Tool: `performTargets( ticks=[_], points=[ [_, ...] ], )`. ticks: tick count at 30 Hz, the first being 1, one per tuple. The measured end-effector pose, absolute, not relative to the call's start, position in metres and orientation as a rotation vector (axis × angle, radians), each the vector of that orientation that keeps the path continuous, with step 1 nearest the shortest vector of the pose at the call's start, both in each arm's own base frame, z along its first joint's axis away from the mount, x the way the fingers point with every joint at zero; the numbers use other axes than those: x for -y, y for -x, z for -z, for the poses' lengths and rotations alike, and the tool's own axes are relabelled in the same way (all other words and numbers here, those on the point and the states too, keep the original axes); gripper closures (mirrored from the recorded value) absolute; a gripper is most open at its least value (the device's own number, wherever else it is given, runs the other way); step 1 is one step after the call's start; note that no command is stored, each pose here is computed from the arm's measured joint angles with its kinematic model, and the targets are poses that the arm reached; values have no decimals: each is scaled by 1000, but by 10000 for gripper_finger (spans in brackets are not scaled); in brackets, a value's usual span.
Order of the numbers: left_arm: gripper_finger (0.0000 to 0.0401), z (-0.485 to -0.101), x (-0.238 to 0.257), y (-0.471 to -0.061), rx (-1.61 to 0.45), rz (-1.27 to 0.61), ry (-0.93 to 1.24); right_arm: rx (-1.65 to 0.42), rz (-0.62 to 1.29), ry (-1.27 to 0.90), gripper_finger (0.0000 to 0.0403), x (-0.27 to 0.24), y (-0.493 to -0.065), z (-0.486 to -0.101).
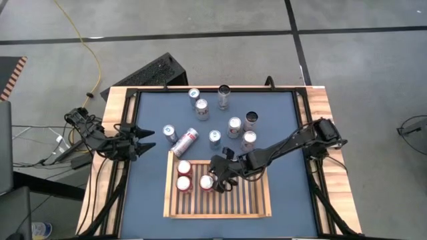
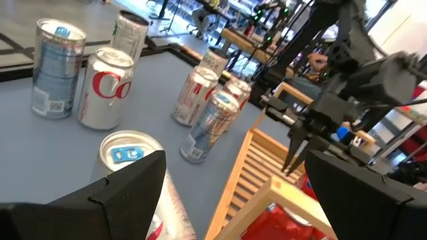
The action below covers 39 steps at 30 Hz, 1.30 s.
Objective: Place canned beverage on shelf
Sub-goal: Put the red soda can on the shelf aligned with the other red soda can
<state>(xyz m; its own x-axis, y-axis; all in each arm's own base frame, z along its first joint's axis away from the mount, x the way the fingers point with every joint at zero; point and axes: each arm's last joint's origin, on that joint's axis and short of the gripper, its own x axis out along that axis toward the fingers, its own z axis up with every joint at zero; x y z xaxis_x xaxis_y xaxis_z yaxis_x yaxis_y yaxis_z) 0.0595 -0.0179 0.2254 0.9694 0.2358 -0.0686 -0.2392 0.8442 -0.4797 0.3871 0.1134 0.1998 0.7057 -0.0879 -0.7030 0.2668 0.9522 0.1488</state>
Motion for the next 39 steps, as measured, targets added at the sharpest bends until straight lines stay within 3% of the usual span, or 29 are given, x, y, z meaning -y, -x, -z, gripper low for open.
performTargets(
  ticks=[39],
  points=[
    [53, -225, 18, -59, -12, -254, 487, -787, -23, -324, 403, -134, -399, -176]
  ],
)
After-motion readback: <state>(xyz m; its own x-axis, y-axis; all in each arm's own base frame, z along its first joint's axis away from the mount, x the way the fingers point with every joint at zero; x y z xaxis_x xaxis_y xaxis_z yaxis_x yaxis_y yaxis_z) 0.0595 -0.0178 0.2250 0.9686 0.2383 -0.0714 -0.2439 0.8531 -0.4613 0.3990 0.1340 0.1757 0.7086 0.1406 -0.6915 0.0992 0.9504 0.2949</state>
